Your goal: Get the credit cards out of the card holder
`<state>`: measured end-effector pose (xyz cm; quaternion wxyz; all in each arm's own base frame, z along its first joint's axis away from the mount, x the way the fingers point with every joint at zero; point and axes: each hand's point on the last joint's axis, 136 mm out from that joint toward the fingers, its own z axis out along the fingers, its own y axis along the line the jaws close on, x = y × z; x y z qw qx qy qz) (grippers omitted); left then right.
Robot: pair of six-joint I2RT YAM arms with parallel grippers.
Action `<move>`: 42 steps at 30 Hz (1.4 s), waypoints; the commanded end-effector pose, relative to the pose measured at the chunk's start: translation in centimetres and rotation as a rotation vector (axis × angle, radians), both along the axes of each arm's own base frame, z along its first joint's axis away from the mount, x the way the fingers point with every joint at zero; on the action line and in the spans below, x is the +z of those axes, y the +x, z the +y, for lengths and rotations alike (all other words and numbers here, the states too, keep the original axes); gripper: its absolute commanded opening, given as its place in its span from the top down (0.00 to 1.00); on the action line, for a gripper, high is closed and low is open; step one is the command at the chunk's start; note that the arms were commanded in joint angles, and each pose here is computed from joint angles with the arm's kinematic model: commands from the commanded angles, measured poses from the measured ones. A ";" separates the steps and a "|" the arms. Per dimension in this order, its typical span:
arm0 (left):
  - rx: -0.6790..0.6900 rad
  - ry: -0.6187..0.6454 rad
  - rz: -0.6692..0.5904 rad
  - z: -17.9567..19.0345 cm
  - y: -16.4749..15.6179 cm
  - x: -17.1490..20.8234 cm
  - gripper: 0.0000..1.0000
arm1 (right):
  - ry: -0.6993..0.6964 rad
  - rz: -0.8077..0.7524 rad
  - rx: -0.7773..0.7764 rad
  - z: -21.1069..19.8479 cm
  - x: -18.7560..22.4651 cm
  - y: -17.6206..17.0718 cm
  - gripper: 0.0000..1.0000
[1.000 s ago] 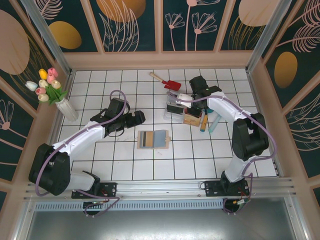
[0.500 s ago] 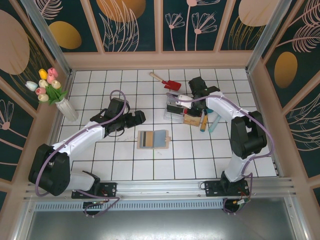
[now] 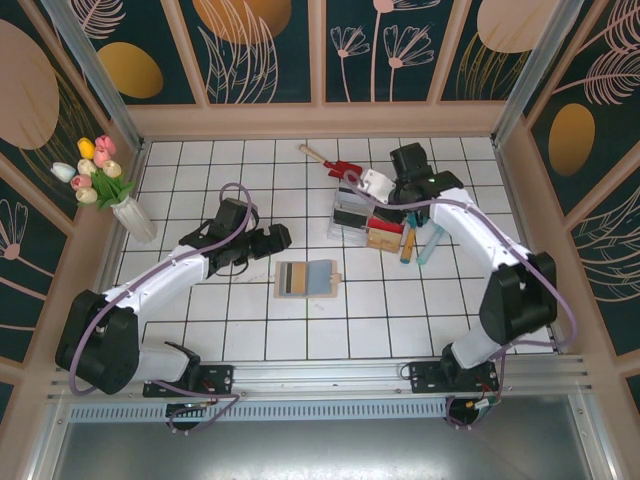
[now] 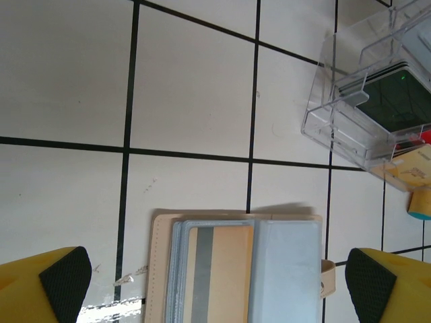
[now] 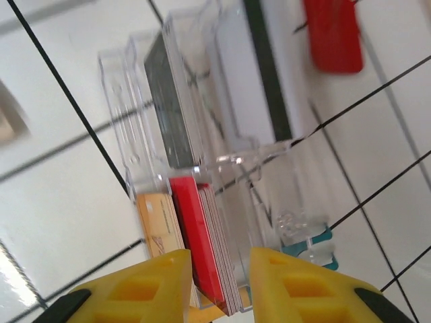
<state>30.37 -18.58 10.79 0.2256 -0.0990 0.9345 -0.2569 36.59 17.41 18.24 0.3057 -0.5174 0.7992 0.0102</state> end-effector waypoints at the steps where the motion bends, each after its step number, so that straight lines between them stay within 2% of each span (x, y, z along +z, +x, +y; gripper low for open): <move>1: -0.012 -0.034 0.005 -0.2 -0.5 0.2 0.03 | 0.245 0.034 -0.087 2.1 2.7 -1.4 0.67; 7: -0.033 -0.103 0.018 -1.0 -1.4 0.0 0.03 | 0.556 0.087 -0.090 6.1 5.8 -6.2 0.51; 10: -0.027 -0.128 0.019 -1.1 -1.7 -0.3 0.03 | 0.737 0.113 -0.159 7.6 7.2 -7.8 0.49; 14: -0.025 -0.141 0.036 -1.3 -2.3 -1.0 0.03 | 0.863 0.278 -0.286 9.3 5.3 -9.5 0.45; 20: -0.051 -0.122 0.089 -2.0 -3.6 -2.6 0.14 | 0.813 0.589 -0.513 11.5 -2.7 -10.6 0.43; 26: -0.045 -0.107 0.130 -2.7 -4.0 -4.0 0.26 | 0.766 0.702 -0.684 14.2 -7.0 -10.0 0.48; 30: -0.022 -0.103 0.148 -3.0 -3.9 -4.6 0.38 | 0.761 0.773 -0.783 15.7 -9.1 -9.9 0.54; 33: -0.021 -0.108 0.143 -3.4 -3.8 -4.7 0.47 | 0.754 0.831 -0.788 17.1 -10.1 -10.6 0.61; 38: -0.011 -0.082 0.159 -3.2 -3.6 -5.5 0.57 | 0.717 0.889 -0.842 17.9 -12.2 -11.4 0.76; 42: -0.006 -0.070 0.169 -3.2 -3.4 -6.1 0.64 | 0.696 0.904 -0.854 18.3 -13.1 -11.6 0.80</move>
